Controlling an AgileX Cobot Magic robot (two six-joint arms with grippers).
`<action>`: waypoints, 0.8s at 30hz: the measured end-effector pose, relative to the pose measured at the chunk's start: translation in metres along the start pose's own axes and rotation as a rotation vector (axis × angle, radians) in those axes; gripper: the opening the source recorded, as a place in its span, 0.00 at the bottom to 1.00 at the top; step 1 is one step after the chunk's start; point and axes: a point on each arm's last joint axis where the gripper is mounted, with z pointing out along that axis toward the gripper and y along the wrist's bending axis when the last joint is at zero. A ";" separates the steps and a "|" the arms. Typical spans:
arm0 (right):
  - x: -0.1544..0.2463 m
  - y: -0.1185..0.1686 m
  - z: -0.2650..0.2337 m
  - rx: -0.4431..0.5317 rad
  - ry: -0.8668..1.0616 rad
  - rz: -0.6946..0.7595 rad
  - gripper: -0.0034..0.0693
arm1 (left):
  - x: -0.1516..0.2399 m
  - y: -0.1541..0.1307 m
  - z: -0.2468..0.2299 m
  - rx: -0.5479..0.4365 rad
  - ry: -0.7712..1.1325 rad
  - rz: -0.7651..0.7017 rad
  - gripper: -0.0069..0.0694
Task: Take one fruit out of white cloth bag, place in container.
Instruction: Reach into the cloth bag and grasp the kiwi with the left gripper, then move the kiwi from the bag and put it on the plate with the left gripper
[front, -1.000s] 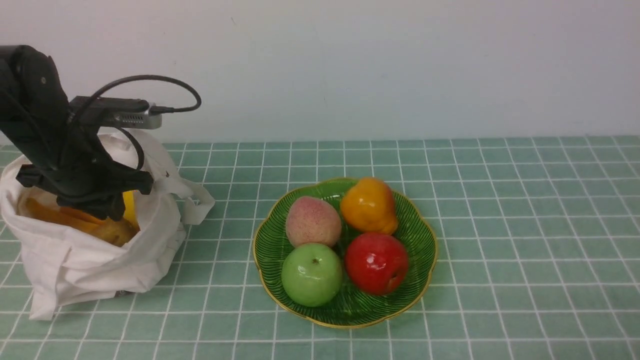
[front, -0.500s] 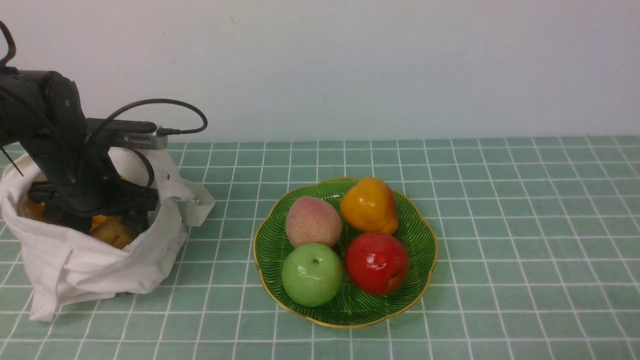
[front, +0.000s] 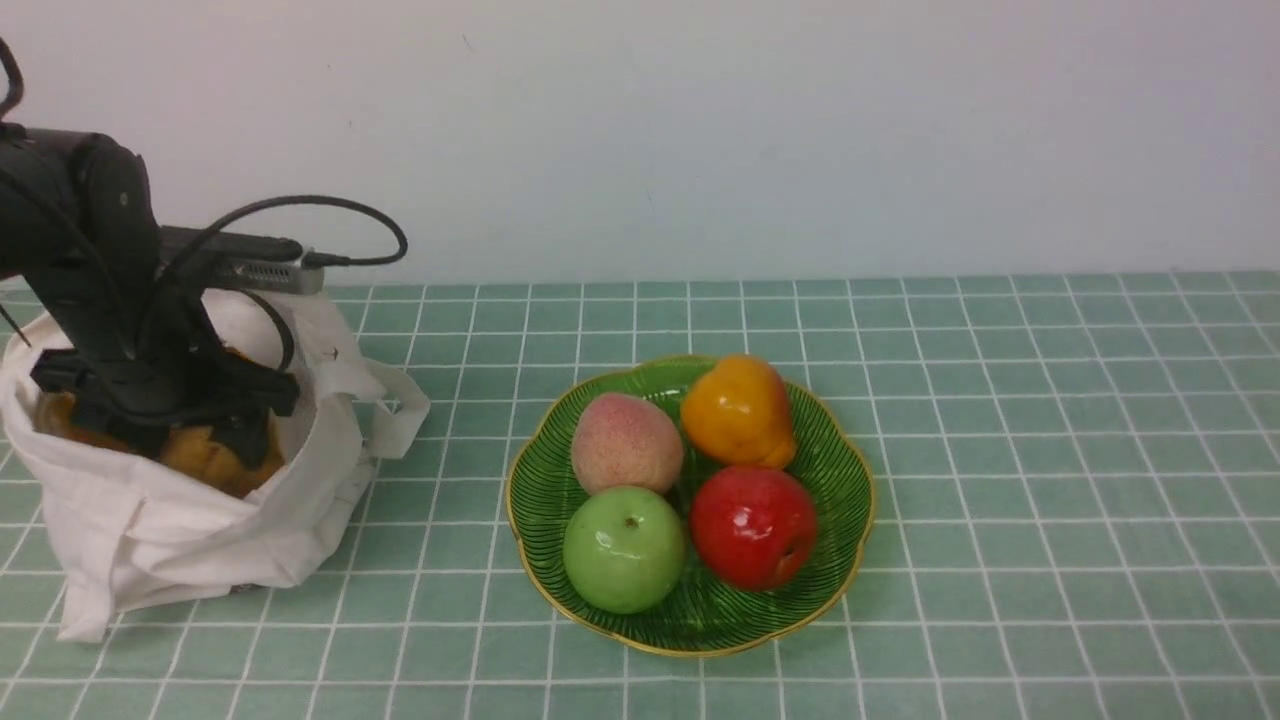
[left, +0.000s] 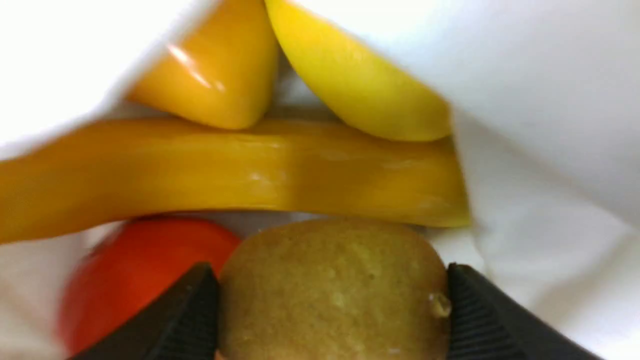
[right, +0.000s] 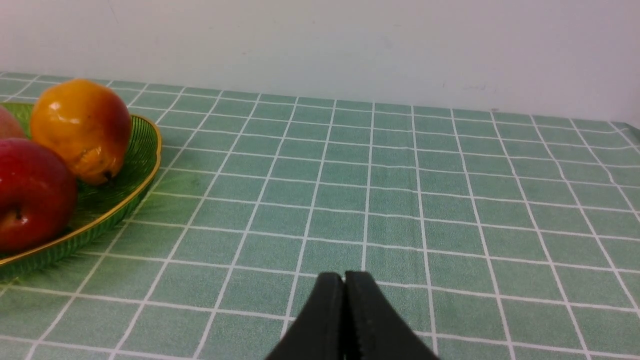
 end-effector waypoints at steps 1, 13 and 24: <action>0.000 0.000 0.000 0.000 0.000 0.000 0.03 | 0.000 0.001 -0.008 -0.002 -0.021 -0.002 0.75; 0.000 0.000 0.000 0.000 0.000 0.000 0.03 | 0.017 -0.035 -0.111 0.178 -0.276 0.032 0.75; 0.000 0.000 0.000 0.000 0.000 0.000 0.03 | 0.020 -0.160 -0.113 0.449 -0.365 0.276 0.75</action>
